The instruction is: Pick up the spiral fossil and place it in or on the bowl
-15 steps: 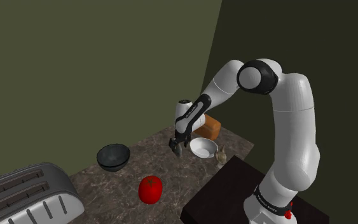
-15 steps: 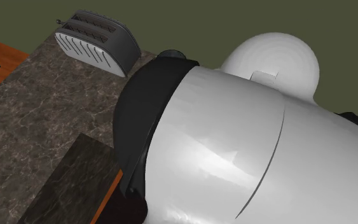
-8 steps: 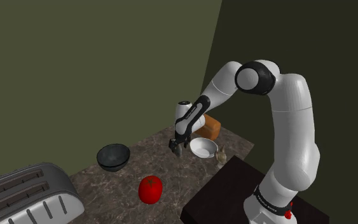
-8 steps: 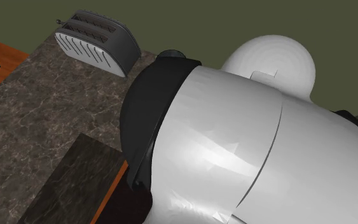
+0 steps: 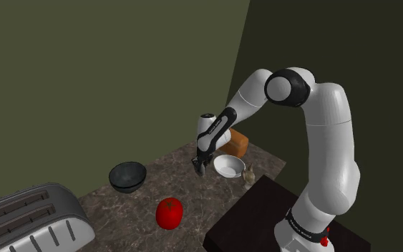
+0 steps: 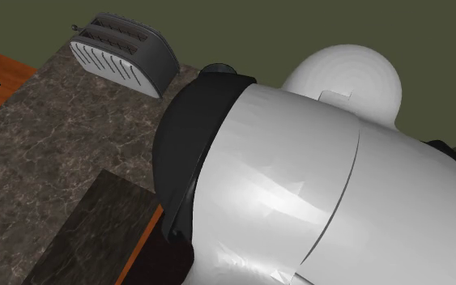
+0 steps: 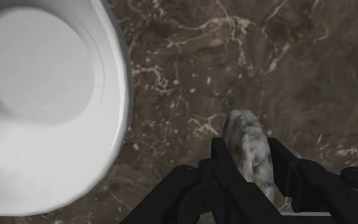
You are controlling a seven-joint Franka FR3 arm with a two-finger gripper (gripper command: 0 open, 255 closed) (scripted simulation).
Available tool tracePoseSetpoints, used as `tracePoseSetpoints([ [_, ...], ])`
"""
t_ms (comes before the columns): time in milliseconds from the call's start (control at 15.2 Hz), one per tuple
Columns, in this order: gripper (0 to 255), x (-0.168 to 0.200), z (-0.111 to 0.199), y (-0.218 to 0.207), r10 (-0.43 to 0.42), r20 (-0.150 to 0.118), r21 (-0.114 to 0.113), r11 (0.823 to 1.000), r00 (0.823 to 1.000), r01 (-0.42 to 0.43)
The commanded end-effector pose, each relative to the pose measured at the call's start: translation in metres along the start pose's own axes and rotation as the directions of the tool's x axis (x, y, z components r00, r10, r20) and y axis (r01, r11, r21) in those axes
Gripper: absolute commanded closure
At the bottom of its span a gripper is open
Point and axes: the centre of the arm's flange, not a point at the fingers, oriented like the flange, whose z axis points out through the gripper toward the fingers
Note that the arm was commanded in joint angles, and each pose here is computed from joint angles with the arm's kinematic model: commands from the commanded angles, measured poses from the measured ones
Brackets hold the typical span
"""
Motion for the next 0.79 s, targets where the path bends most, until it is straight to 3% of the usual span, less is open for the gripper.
tracePoseSetpoints([
  [0,255,0.000,0.000,0.000,0.000,0.001,0.000,1.000,1.000,0.000],
  [726,255,-0.003,-0.047,0.002,0.000,0.001,0.000,1.000,1.000,0.000],
])
